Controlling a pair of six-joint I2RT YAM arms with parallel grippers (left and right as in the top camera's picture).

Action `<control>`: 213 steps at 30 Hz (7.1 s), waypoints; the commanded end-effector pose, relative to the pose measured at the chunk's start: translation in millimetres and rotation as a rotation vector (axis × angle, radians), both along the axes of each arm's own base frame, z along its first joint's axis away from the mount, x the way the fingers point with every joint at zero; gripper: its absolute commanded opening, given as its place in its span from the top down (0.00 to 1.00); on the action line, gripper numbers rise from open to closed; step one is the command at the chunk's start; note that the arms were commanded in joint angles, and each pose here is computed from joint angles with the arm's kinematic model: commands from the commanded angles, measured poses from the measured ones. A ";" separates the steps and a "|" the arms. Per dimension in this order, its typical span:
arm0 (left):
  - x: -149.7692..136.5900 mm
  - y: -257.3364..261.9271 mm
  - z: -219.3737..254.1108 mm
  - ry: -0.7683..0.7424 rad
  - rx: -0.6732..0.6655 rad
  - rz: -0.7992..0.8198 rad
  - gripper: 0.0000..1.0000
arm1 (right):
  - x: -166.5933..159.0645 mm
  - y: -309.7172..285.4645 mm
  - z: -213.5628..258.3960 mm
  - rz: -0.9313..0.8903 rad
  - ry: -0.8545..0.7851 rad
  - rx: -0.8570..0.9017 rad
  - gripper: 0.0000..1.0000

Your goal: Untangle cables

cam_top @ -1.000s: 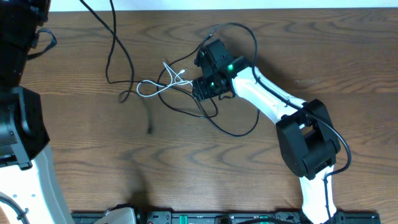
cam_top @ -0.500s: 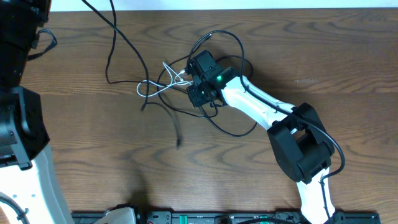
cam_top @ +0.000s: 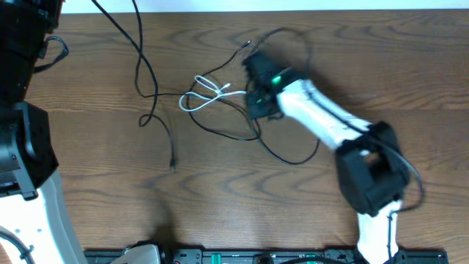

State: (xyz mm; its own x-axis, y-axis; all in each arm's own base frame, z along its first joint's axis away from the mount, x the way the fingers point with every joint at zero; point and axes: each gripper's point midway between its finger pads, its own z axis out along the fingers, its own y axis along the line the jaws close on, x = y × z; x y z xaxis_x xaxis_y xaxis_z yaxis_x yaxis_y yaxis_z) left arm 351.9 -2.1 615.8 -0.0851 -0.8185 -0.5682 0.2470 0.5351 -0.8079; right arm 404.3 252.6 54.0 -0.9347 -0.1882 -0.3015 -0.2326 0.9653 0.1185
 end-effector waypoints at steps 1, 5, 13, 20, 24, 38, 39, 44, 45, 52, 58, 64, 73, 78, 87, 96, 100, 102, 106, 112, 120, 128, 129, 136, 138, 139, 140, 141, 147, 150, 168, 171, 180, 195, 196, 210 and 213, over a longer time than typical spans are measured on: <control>-6.2 -4.2 6.3 -0.023 0.029 -0.013 0.93 | 40.5 -92.7 113.1 -0.293 -0.246 -0.052 0.99; -5.8 -2.1 5.6 -0.029 0.068 0.006 0.92 | 29.3 -197.0 152.8 -0.535 -0.277 -0.160 0.99; 1.4 29.2 -18.9 0.079 0.033 0.181 0.93 | 24.1 -210.8 149.3 -0.326 -0.106 0.275 0.99; 1.4 29.4 -19.5 0.082 0.033 0.182 0.92 | -0.5 -118.1 129.6 0.142 -0.026 0.522 0.76; 1.8 29.4 -19.9 0.084 0.033 0.182 0.92 | -30.0 -63.9 85.3 0.365 0.042 0.412 0.32; 2.1 29.5 -25.2 0.105 0.031 0.182 0.93 | -1.0 6.3 -44.5 0.122 0.078 0.157 0.32; 2.1 29.5 -25.3 0.106 0.031 0.182 0.92 | 0.7 8.1 -49.3 0.104 0.083 0.168 0.47; 2.1 29.5 -25.3 0.106 0.032 0.182 0.92 | 5.7 3.7 -53.1 0.067 0.079 0.160 0.99; 2.3 29.5 -25.4 0.106 0.032 0.182 0.93 | 7.1 1.1 -50.7 0.060 0.073 0.152 0.99; 5.5 37.4 -28.8 0.114 0.064 0.228 0.92 | 25.1 -60.5 -3.2 -0.162 -0.029 -0.011 0.99; 3.5 61.4 -32.9 0.132 0.160 0.375 0.92 | 25.2 -187.8 70.6 -0.572 -0.195 -0.297 0.99; -10.0 107.5 -42.9 0.202 0.196 0.654 0.93 | 12.2 -272.5 95.7 -0.771 -0.190 -0.362 0.99; -60.9 192.5 -30.1 0.271 0.365 1.153 0.93 | -7.2 -354.6 79.0 -0.996 -0.039 -0.195 0.99; -66.6 200.7 -26.7 0.260 0.357 1.184 0.92 | -15.4 -378.0 76.3 -1.063 -0.009 -0.141 0.99; -70.9 215.5 -25.3 0.259 0.353 1.231 0.92 | -27.4 -405.8 75.1 -1.139 0.008 -0.128 0.99; -48.9 202.7 -32.3 0.260 0.381 1.089 0.92 | -5.0 -354.7 74.4 -0.944 0.039 0.098 0.99; -26.3 180.3 -39.4 0.250 0.407 0.904 0.93 | -1.2 -336.9 74.8 -0.876 0.046 0.120 0.57; -14.4 164.5 -45.7 0.247 0.401 0.793 0.93 | 0.4 -330.8 74.9 -0.861 0.045 0.120 0.14; 5.7 128.9 -60.3 0.256 0.406 0.575 0.92 | 2.2 -321.3 74.9 -0.837 0.047 0.120 0.01; 21.6 52.6 -114.0 0.383 0.435 0.165 0.83 | 7.0 -287.6 78.2 -0.630 0.050 0.189 0.01; -10.0 -67.8 -204.1 0.617 0.529 -0.441 0.27 | 0.3 -230.3 90.7 -0.278 0.059 0.364 0.01; -56.1 -138.6 -275.4 0.918 0.586 -0.776 0.21 | -4.0 -214.6 92.4 -0.233 0.077 0.390 0.01; -60.2 -143.9 -282.2 0.951 0.598 -0.799 0.21 | -3.9 -214.3 93.0 -0.250 0.083 0.401 0.01; -81.6 -168.7 -330.1 1.109 0.814 -0.863 0.21 | -9.4 -200.8 100.3 -0.239 0.116 0.491 0.01; -91.7 -183.7 -342.6 1.084 0.926 -0.932 0.21 | -10.5 -200.7 100.0 -0.241 0.121 0.491 0.01; -96.0 -191.4 -346.1 1.061 0.961 -0.970 0.21 | -10.6 -200.7 100.0 -0.242 0.122 0.492 0.01; -99.6 -199.3 -350.2 1.034 0.997 -1.006 0.21 | -10.5 -200.5 100.1 -0.242 0.122 0.492 0.01; -103.3 -209.3 -355.1 0.995 1.042 -1.048 0.21 | -10.4 -200.0 100.4 -0.242 0.122 0.495 0.01; -96.5 -247.0 -404.4 0.842 1.322 -1.063 0.21 | -11.0 -197.9 101.7 -0.239 0.125 0.509 0.01; -88.8 -252.1 -434.5 0.832 1.436 -1.011 0.21 | -13.0 -197.7 101.2 -0.241 0.135 0.509 0.01; 3.3 -149.3 -484.2 1.267 0.959 -0.332 0.21 | -12.2 -199.9 98.2 -0.230 0.124 0.475 0.01; 10.3 -129.1 -485.9 1.392 0.578 -0.281 0.21 | -12.2 -203.7 95.4 -0.237 0.123 0.447 0.01; -2.9 -104.4 -501.7 1.589 0.194 -0.078 0.38 | -6.5 -196.9 97.0 -0.213 0.097 0.446 0.01; 2.7 -137.8 -527.9 1.567 -0.155 0.258 0.18 | -8.0 -171.4 97.4 -0.146 0.097 0.439 0.01; 4.9 -138.4 -527.8 1.547 -0.141 0.271 0.18 | -8.7 -170.8 97.3 -0.145 0.100 0.439 0.01; 3.5 -173.8 -568.8 1.581 -0.307 0.435 0.18 | -23.1 -171.2 89.5 -0.154 0.161 0.384 0.01; 7.3 -179.5 -576.5 1.588 -0.319 0.416 0.18 | -24.9 -175.1 86.9 -0.160 0.167 0.358 0.01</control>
